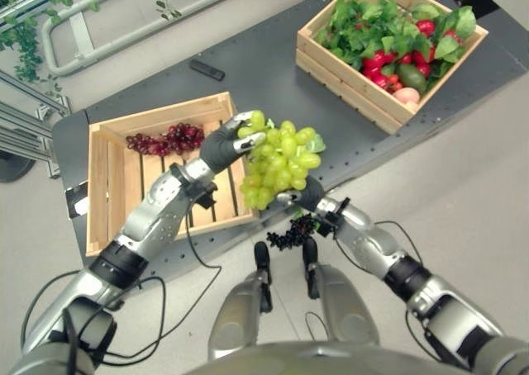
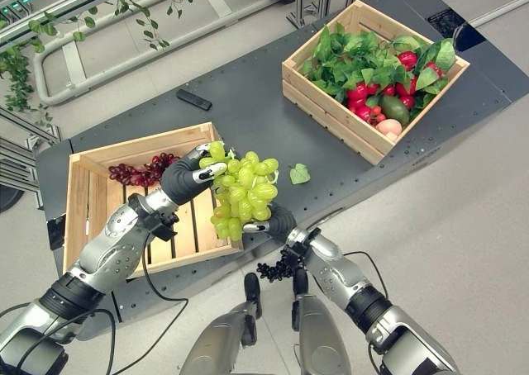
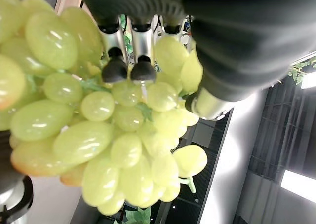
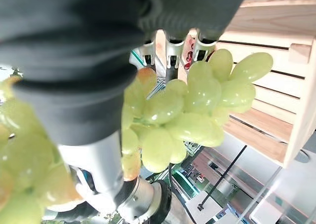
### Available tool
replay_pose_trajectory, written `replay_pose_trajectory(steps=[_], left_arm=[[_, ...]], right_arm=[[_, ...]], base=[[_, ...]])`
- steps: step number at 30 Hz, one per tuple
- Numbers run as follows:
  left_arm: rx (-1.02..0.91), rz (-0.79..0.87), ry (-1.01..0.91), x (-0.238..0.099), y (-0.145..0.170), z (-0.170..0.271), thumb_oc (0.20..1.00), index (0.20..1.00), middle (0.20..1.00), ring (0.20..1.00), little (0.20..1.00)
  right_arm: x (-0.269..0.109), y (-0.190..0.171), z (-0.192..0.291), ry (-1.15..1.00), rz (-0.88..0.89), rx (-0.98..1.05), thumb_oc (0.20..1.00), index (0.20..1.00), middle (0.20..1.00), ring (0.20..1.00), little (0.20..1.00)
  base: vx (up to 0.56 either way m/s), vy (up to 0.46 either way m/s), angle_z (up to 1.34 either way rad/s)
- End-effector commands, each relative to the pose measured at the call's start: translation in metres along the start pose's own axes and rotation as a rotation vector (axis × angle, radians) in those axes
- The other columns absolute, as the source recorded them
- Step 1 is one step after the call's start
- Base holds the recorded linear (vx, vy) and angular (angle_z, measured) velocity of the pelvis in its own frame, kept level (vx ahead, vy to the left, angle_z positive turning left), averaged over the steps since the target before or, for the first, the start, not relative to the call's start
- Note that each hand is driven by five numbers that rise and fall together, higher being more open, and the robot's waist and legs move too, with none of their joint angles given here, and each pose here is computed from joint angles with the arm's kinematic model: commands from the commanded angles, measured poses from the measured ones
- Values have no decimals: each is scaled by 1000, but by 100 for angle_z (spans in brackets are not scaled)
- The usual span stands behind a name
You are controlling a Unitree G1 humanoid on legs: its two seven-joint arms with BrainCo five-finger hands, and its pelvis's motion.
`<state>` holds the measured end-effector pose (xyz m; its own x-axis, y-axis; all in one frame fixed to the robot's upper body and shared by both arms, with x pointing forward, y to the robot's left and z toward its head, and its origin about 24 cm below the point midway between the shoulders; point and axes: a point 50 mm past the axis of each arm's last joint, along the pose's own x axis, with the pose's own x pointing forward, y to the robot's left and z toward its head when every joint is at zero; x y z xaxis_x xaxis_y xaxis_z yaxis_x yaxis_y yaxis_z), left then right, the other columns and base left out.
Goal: Pick up the fruits from the basket on one side to the basket on the other side
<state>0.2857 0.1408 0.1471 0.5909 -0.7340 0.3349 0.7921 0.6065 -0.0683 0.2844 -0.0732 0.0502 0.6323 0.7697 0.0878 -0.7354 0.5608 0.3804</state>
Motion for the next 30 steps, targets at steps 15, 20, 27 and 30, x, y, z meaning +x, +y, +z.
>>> replay_pose_trajectory(steps=[15,20,27,30], left_arm=[[-32,-115,-84,14,-18,0,200,200,200,200,200],[-39,-101,-96,13,-18,-1,200,200,200,200,200],[-66,-97,-116,16,-20,-4,200,200,200,200,200],[-68,-99,-117,17,-21,-4,200,200,200,200,200]], right_arm=[[41,40,12,-161,229,329,1000,1000,1000,1000,1000],[45,43,15,-212,221,383,1000,1000,1000,1000,1000],[49,45,15,-226,224,408,1000,1000,1000,1000,1000],[50,45,17,-227,230,400,1000,1000,1000,1000,1000]], base=[[5,-5,2],[0,0,0],[0,0,0],[0,0,0]])
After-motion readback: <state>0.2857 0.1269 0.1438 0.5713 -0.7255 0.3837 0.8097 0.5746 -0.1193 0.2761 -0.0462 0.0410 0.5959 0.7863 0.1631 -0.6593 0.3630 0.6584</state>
